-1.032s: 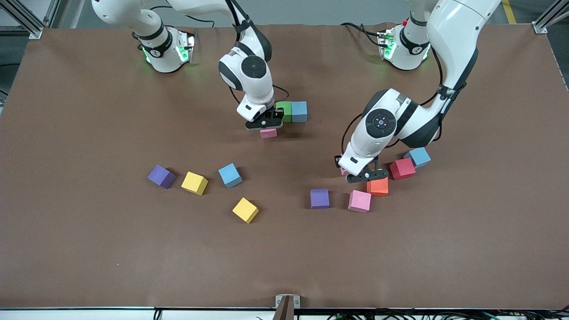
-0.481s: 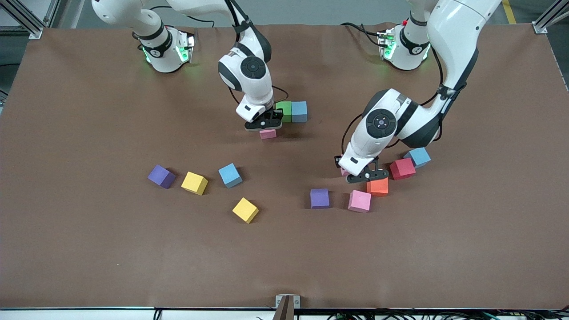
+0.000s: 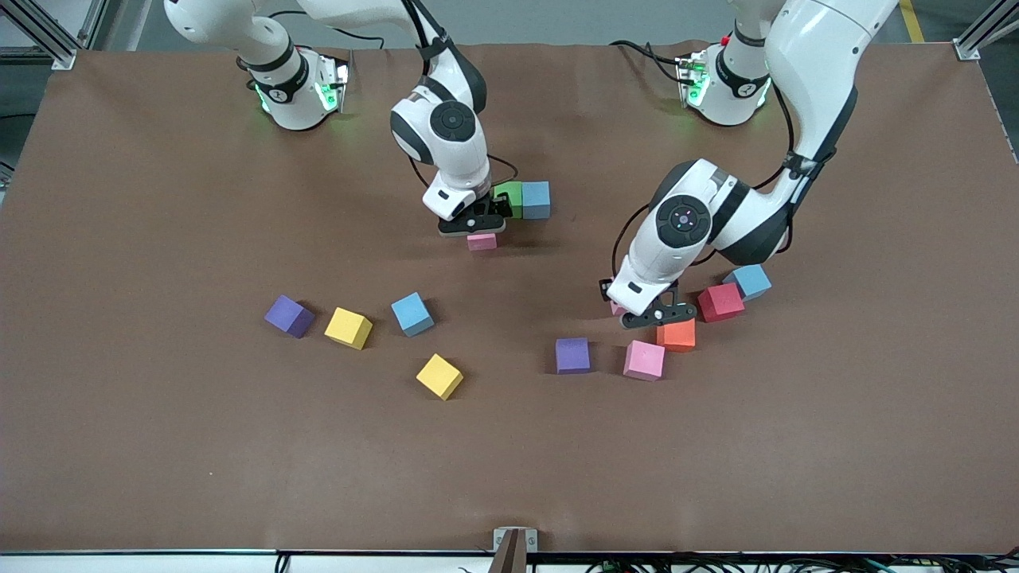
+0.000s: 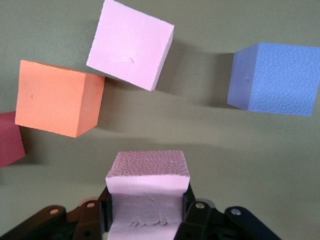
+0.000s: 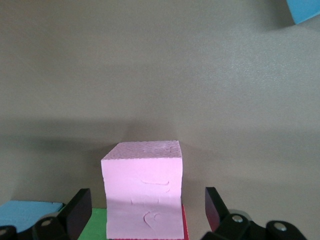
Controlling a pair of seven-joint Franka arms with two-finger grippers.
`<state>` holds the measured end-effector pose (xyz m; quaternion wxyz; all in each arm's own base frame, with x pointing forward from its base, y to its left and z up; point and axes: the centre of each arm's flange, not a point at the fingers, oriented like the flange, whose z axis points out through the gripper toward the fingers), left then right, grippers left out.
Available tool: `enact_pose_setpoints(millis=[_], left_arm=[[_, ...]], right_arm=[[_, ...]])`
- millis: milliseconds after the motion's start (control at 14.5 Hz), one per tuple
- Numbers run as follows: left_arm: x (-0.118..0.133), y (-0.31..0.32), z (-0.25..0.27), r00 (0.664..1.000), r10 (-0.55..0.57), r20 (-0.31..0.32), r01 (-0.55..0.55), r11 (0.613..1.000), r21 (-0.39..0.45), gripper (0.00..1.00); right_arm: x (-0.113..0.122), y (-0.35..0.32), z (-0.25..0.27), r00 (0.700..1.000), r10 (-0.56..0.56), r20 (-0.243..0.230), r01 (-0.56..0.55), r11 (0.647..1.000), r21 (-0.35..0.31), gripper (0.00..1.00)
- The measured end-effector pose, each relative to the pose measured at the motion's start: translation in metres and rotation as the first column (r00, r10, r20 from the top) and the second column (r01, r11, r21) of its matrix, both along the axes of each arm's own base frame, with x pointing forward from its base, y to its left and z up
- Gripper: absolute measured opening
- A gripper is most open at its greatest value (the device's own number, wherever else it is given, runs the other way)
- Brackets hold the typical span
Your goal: Arrange 11 blocks into digit 3
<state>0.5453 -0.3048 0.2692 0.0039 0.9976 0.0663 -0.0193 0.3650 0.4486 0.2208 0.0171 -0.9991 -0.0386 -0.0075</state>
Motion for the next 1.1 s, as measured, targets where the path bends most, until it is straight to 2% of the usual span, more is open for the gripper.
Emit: enact_pose_setpoints(millis=[1100], left_arm=[[-0.001,0.001,-0.001,1.0,0.0,-0.012,0.0,1.0,0.01,0.53]], right_arm=[[0.003,-0.011,-0.005,0.999,-0.014,-0.036,0.012,0.999,-0.049,1.0]])
